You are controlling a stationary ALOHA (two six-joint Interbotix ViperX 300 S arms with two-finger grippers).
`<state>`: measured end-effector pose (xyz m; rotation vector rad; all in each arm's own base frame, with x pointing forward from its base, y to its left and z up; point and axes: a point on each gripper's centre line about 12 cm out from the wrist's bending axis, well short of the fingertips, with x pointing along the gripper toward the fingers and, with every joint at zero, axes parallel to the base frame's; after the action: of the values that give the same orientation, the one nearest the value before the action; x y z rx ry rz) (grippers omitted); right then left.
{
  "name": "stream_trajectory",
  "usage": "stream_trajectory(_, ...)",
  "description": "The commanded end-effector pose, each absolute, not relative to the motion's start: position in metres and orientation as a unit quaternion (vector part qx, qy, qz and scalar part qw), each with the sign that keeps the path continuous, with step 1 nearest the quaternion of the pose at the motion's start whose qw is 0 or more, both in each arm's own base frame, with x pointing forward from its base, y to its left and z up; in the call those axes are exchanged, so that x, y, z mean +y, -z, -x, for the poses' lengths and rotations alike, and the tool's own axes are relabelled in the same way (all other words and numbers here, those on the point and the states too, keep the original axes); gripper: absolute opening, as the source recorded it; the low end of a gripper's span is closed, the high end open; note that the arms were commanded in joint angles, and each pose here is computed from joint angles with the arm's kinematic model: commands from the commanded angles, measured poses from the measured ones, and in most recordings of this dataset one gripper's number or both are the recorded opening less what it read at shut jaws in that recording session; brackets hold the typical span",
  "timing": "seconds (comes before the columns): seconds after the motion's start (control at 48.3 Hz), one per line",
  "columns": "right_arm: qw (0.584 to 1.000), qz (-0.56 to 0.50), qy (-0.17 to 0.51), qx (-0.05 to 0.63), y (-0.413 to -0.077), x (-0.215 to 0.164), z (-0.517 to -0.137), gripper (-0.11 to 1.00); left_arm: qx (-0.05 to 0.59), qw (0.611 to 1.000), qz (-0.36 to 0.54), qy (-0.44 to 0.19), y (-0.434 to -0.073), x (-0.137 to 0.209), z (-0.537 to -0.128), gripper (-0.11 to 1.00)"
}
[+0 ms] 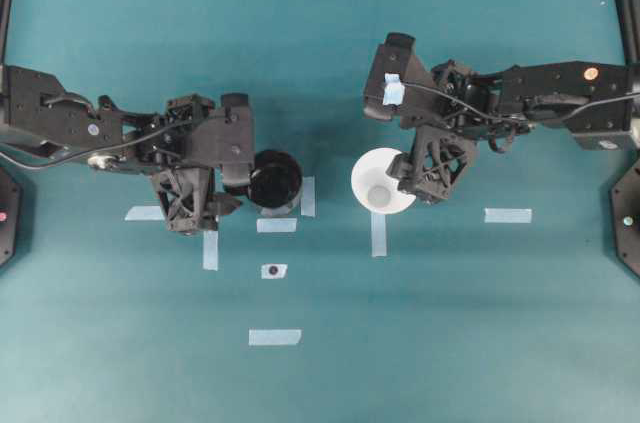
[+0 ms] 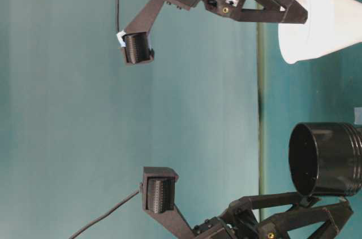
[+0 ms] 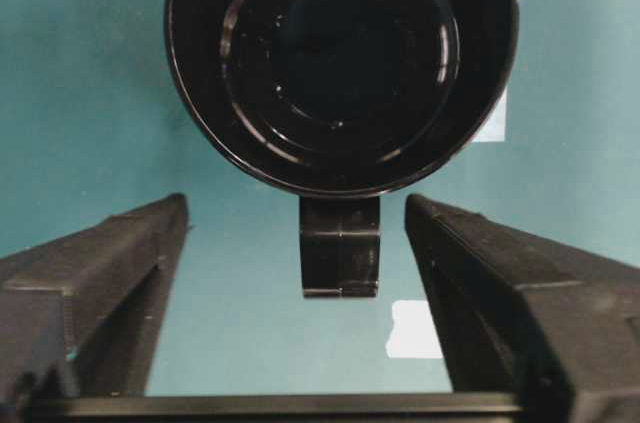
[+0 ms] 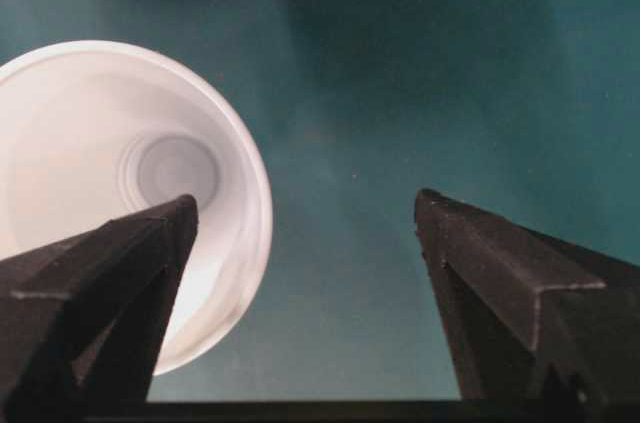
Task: Holding the cup holder with the left arm, the right arm places the cup into the cup holder.
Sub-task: 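Close left gripper on holder rim and right gripper on white cup rim, then lift the holder with left gripper and the cup with right gripper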
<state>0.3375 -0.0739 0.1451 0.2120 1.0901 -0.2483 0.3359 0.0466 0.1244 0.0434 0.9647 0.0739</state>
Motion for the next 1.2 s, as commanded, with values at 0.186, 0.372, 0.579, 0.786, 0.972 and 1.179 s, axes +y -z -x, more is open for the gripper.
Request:
stream_trajectory(0.186,0.85,-0.114,0.122,0.499,-0.154,-0.075,-0.345,0.64,0.452,0.891,-0.026,-0.036,-0.131,0.048,-0.339,0.49)
stream_trajectory(0.372,0.854,-0.118,0.122,0.491,-0.159,-0.075,-0.345,0.16,0.449,0.892,-0.029,-0.035,-0.134,0.048,-0.34,0.21)
stream_trajectory(0.579,0.858,-0.123,0.121,0.484,-0.164,-0.074,-0.346,0.04,0.449,0.892,-0.029,-0.035,-0.134,0.048,-0.34,0.21)
stream_trajectory(0.786,0.86,-0.133,0.121,0.478,-0.169,-0.072,-0.345,0.04,0.444,0.895,-0.03,-0.035,-0.137,0.048,-0.34,0.21)
stream_trajectory(0.972,0.863,-0.141,0.121,0.471,-0.177,-0.071,-0.343,0.03,0.437,0.898,-0.029,-0.037,-0.142,0.048,-0.34,0.21)
stream_trajectory(1.179,0.858,-0.154,0.122,0.475,-0.185,-0.07,-0.338,0.03,0.422,0.905,-0.031,-0.038,-0.153,0.049,-0.342,0.21)
